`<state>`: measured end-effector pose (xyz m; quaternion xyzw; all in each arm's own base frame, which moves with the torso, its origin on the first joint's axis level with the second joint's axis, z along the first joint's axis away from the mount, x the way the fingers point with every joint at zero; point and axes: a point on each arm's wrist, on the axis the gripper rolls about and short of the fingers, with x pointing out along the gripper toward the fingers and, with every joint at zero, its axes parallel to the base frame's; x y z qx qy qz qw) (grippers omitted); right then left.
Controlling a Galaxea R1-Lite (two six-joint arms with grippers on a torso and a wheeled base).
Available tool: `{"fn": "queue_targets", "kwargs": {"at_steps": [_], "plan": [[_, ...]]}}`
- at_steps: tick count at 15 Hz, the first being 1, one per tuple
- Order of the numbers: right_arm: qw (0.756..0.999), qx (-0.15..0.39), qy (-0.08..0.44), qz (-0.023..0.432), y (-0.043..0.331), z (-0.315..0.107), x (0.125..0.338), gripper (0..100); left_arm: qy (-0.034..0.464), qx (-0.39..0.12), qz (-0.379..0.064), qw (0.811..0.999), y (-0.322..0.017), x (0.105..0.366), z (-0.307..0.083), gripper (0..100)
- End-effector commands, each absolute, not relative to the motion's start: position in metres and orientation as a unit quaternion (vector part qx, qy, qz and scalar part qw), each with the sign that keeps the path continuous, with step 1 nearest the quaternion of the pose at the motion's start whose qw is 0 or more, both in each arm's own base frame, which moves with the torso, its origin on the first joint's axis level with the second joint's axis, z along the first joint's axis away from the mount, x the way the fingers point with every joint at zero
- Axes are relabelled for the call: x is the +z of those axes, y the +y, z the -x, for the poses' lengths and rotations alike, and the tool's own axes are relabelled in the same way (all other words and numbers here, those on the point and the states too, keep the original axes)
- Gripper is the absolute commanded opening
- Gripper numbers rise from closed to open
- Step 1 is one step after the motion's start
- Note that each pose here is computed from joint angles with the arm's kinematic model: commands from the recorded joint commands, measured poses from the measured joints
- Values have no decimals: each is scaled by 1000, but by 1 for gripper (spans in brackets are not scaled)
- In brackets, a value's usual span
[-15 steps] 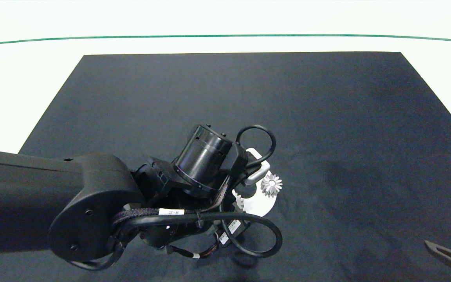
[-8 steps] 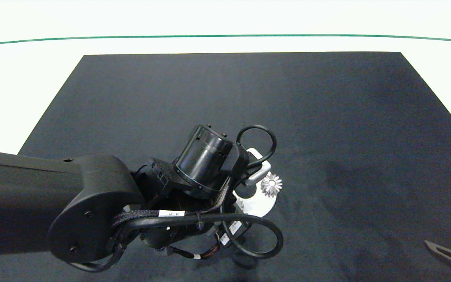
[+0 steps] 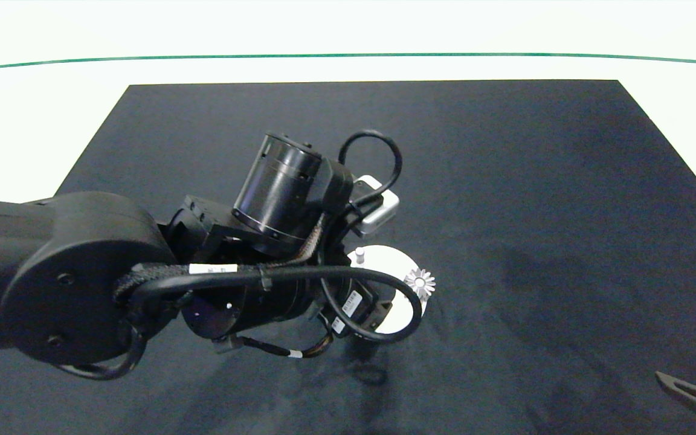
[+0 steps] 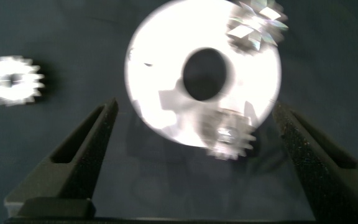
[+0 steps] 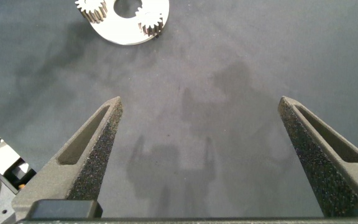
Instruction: Install three planetary gears onto the carrier pins
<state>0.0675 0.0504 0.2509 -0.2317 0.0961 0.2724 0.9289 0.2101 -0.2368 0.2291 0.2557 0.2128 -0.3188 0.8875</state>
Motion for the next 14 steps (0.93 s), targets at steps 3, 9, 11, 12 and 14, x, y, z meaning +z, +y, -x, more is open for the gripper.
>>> {"fn": "queue_targets", "kwargs": {"at_steps": [3,9,11,12,14], "plan": [[927,273,98,239,51,-68,249,100,182,-272,-207,922,-216,261,-231,100],[927,273,97,239,50,-67,249,100,195,-233,-175,936,-224,257,-276,100],[927,273,97,239,50,-67,249,100,201,-230,-166,938,-231,251,-286,100],[927,273,97,239,50,-67,249,100,204,-227,-165,938,-233,248,-291,100],[927,273,98,239,51,-68,249,100,207,-216,-163,940,-230,245,-301,100]]}}
